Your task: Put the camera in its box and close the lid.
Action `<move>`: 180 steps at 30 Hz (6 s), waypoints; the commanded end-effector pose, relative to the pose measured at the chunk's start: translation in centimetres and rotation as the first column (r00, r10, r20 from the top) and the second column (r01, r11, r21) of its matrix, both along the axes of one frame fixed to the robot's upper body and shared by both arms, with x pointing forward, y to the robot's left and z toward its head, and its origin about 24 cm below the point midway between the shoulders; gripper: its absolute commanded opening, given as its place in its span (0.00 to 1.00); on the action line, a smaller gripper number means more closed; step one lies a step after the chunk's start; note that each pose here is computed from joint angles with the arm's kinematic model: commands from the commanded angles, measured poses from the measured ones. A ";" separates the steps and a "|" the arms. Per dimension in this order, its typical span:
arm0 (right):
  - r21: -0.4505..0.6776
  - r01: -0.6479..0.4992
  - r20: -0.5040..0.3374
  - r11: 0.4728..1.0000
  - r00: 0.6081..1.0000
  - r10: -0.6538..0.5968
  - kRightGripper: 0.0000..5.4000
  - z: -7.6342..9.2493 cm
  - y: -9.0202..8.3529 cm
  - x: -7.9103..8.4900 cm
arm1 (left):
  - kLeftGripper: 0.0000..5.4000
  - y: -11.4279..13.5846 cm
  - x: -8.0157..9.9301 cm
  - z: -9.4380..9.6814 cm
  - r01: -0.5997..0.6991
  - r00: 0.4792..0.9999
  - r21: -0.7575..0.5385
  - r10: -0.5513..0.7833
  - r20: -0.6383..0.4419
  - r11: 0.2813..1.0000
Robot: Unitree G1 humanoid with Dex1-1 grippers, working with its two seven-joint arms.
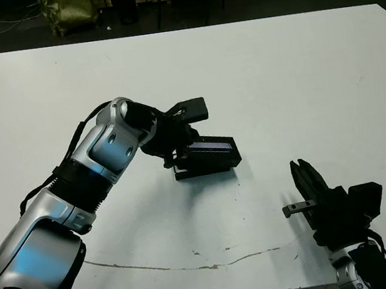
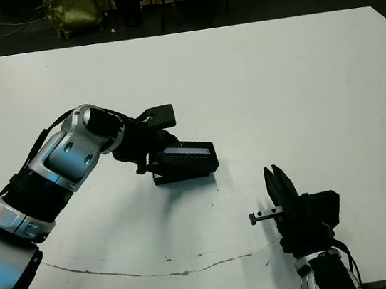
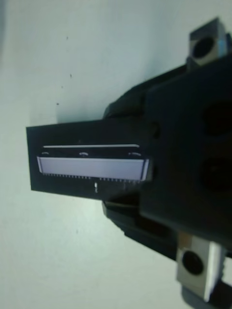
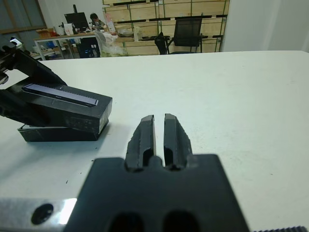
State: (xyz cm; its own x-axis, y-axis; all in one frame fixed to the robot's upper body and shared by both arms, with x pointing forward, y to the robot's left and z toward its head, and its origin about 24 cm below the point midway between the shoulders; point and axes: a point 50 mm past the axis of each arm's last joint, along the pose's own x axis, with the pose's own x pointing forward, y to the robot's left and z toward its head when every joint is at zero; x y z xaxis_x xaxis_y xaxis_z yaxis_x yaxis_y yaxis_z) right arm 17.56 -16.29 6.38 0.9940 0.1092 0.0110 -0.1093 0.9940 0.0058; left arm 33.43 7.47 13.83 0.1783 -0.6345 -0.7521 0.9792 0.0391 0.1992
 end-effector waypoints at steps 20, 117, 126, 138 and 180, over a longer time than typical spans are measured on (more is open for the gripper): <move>0.018 0.027 -0.068 0.999 0.997 -0.025 0.00 -1.0 -0.5 -1.1 | 0.49 0.8 0.5 -0.3 -0.019 0.999 0.069 0.021 -0.030 0.997; 0.023 -0.089 -0.085 0.996 0.992 0.091 0.00 -1.3 -0.4 -1.1 | 0.49 2.0 1.2 -2.9 -0.063 0.989 0.184 0.086 -0.119 0.981; 0.019 -0.081 -0.095 0.997 0.992 0.083 0.00 -1.1 -0.5 -1.3 | 0.49 2.5 1.1 -3.5 -0.085 0.985 0.186 0.111 -0.134 0.979; 0.020 -0.072 -0.104 0.997 0.992 0.074 0.00 -1.1 -0.7 -1.4 | 0.49 3.6 0.6 -4.8 -0.086 0.980 0.178 0.115 -0.161 0.980; 0.007 -0.060 -0.094 0.998 0.994 0.060 0.00 -0.6 -0.9 -1.5 | 1.00 6.8 0.1 -6.9 0.049 0.999 0.388 -0.051 -0.003 0.920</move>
State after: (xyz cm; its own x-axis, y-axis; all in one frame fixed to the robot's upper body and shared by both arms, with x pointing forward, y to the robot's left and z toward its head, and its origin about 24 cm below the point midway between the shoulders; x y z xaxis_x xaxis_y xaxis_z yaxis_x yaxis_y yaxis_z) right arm 17.30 -16.65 7.12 0.9815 0.1914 0.0066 -0.1914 0.9814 0.0143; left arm 34.80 10.78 11.21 0.2107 -0.4731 -0.8554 0.9441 -0.1284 0.3036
